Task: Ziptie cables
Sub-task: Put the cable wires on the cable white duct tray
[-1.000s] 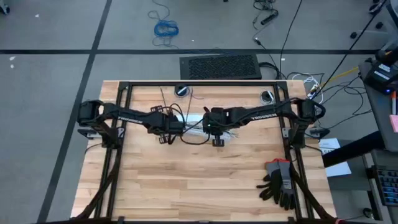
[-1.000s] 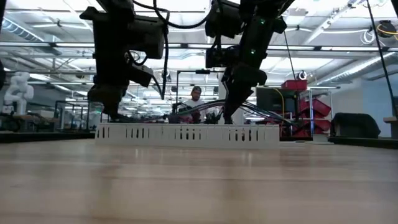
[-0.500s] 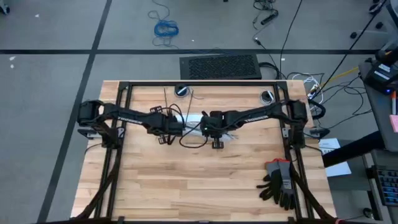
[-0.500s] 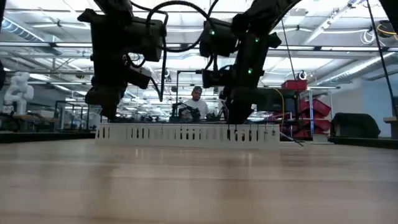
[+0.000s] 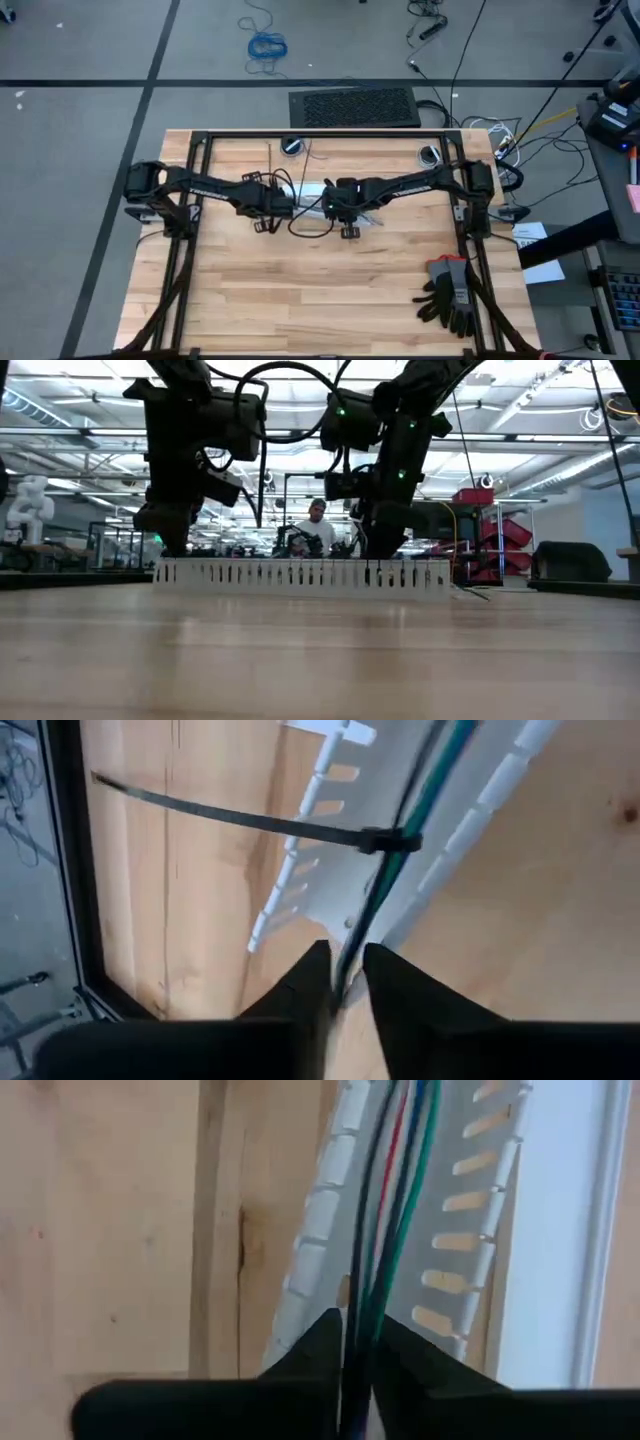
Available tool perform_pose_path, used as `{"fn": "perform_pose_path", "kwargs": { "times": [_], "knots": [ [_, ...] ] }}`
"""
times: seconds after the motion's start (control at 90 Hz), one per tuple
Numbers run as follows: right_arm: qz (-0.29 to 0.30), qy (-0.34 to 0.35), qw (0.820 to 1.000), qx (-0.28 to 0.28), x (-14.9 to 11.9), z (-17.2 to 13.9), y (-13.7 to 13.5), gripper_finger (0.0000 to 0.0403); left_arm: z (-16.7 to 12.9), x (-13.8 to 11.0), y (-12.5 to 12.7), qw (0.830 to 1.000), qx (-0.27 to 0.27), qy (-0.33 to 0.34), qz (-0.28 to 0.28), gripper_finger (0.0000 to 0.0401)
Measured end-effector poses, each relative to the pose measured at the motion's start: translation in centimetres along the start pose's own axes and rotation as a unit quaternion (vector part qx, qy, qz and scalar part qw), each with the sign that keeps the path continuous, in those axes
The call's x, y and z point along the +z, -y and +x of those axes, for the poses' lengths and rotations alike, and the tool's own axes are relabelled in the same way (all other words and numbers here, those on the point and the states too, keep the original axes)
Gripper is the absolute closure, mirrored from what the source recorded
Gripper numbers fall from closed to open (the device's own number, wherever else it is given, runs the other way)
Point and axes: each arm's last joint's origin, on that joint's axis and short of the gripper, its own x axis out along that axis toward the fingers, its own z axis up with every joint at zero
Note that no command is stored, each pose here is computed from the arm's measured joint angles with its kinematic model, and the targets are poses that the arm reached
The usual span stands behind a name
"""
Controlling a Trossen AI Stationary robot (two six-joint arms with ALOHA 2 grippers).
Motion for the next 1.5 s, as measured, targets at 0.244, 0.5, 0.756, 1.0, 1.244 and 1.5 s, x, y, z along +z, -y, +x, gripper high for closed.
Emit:
{"fn": "perform_pose_path", "kwargs": {
  "times": [0.244,0.5,0.756,1.0,1.244,1.5],
  "knots": [
    [0.004,-0.005,1.000,-0.031,-0.1,-0.2,0.2,0.0270,-0.2,-0.1,0.3,1.000,0.015,0.006,-0.009,0.0282],
    [0.021,0.002,0.999,-0.031,-0.3,-2.5,0.4,0.0252,-0.2,0.1,0.3,0.999,0.014,0.015,-0.049,0.0281],
    [0.026,-0.010,0.999,-0.023,-1.2,-5.8,-0.6,0.0252,-1.4,0.9,2.8,0.991,-0.045,0.088,-0.089,0.0280],
    [0.003,0.006,1.000,-0.012,-1.2,-7.6,-2.5,0.0252,-3.2,1.5,6.0,0.974,-0.118,0.168,-0.093,0.0280],
    [-0.029,0.038,0.999,-0.021,-0.7,-7.5,-1.4,0.0252,-3.6,1.6,5.7,0.977,-0.099,0.171,-0.079,0.0280],
    [0.001,0.029,0.999,0.023,-1.3,-7.0,1.4,0.0252,-4.1,2.9,4.0,0.977,-0.098,0.172,-0.078,0.0280]
  ]
}}
